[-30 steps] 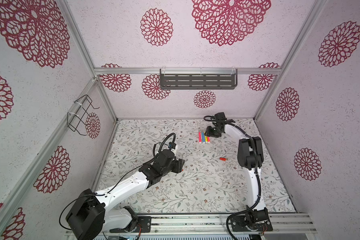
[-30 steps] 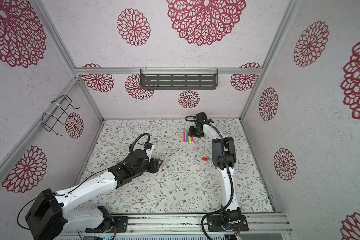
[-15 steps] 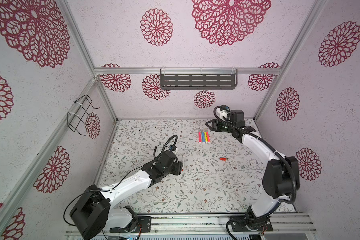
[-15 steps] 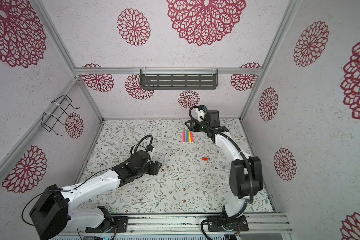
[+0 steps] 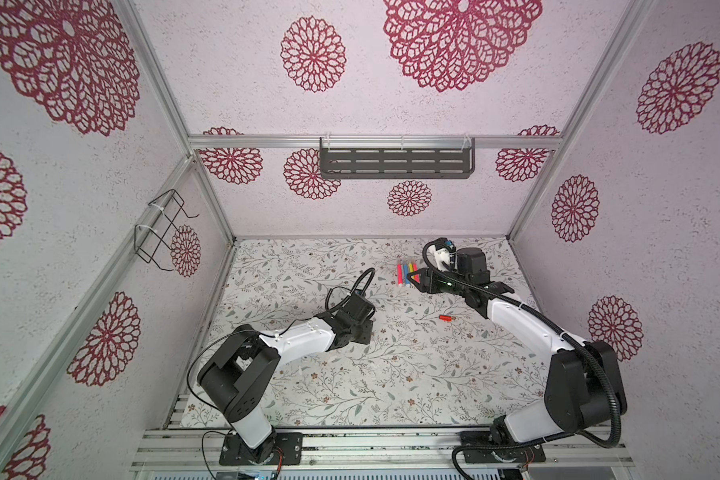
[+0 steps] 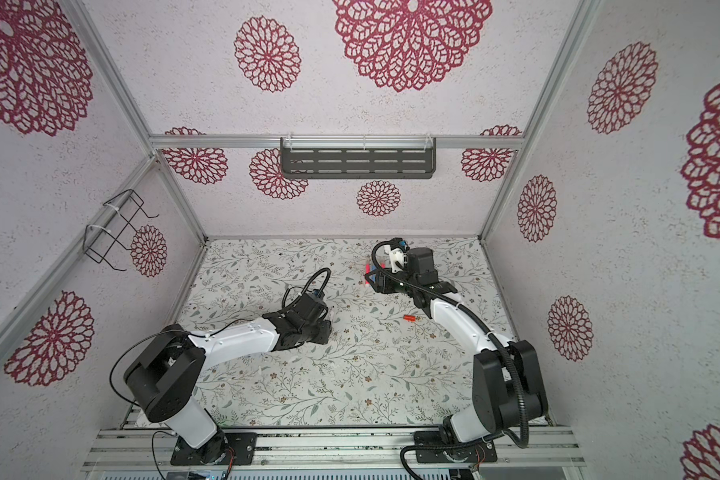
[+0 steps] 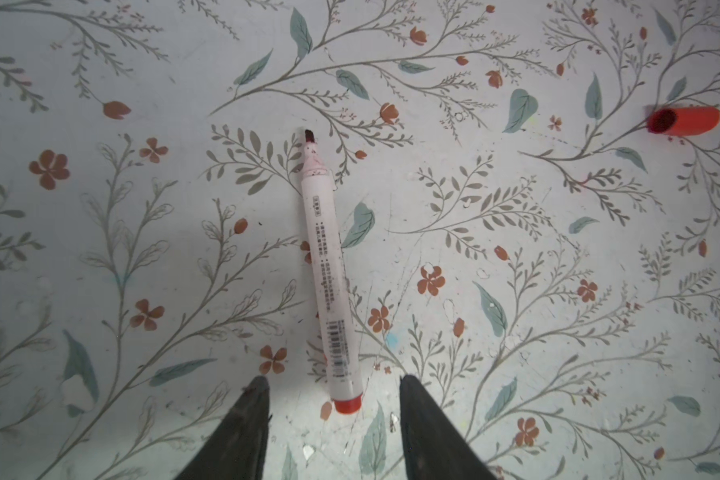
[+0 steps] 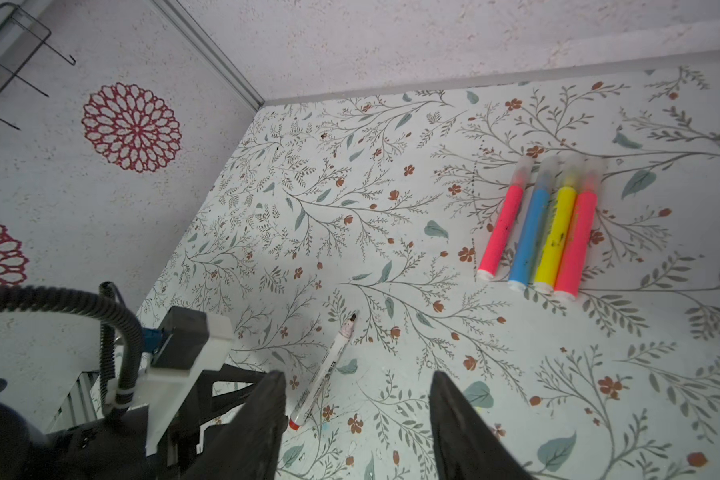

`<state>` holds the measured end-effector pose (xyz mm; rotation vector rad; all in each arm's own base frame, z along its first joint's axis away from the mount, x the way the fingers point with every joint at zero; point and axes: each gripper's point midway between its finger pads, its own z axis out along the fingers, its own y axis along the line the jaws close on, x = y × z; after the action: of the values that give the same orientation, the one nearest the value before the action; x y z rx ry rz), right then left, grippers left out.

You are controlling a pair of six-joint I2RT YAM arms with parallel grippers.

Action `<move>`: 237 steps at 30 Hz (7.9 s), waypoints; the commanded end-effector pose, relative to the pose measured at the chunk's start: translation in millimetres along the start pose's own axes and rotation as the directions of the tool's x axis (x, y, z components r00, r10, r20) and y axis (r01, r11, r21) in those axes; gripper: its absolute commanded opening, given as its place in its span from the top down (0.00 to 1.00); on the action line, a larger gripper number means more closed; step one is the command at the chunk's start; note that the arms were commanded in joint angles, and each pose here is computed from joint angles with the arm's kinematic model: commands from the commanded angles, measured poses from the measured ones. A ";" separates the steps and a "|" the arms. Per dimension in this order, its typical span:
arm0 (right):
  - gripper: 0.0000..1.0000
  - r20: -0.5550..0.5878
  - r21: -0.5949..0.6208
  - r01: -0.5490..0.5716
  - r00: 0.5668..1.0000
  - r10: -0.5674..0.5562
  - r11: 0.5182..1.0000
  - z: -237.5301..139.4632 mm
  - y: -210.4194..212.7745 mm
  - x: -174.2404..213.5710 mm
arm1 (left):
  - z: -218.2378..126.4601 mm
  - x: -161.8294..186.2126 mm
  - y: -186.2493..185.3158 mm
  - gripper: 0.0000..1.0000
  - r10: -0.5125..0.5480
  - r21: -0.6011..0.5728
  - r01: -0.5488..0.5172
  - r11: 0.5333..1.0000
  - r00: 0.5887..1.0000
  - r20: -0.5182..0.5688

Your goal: Insert the pens into the pen caps

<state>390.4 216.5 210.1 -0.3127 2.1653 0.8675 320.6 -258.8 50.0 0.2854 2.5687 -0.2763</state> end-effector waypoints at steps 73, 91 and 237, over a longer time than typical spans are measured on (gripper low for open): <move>0.92 -0.047 -0.478 -0.217 0.974 0.221 0.851 32.1 78.8 68.0 | -77.0 -17.0 -83.4 0.85 0.048 0.451 -0.181 0.874 0.956 0.290; 0.98 -0.037 -0.522 -0.174 0.983 0.181 0.835 19.8 107.4 67.3 | -74.1 -30.0 -86.9 0.76 0.062 0.426 -0.189 0.885 0.954 0.292; 0.80 -0.380 0.601 -0.050 0.860 0.340 0.798 49.6 -129.4 158.0 | -138.4 -28.6 -6.7 1.00 -0.077 0.323 -0.085 0.943 0.885 0.460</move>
<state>393.8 162.3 25.4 0.0679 2.7425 0.2414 273.6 -238.1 175.7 0.3190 2.0555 -0.6936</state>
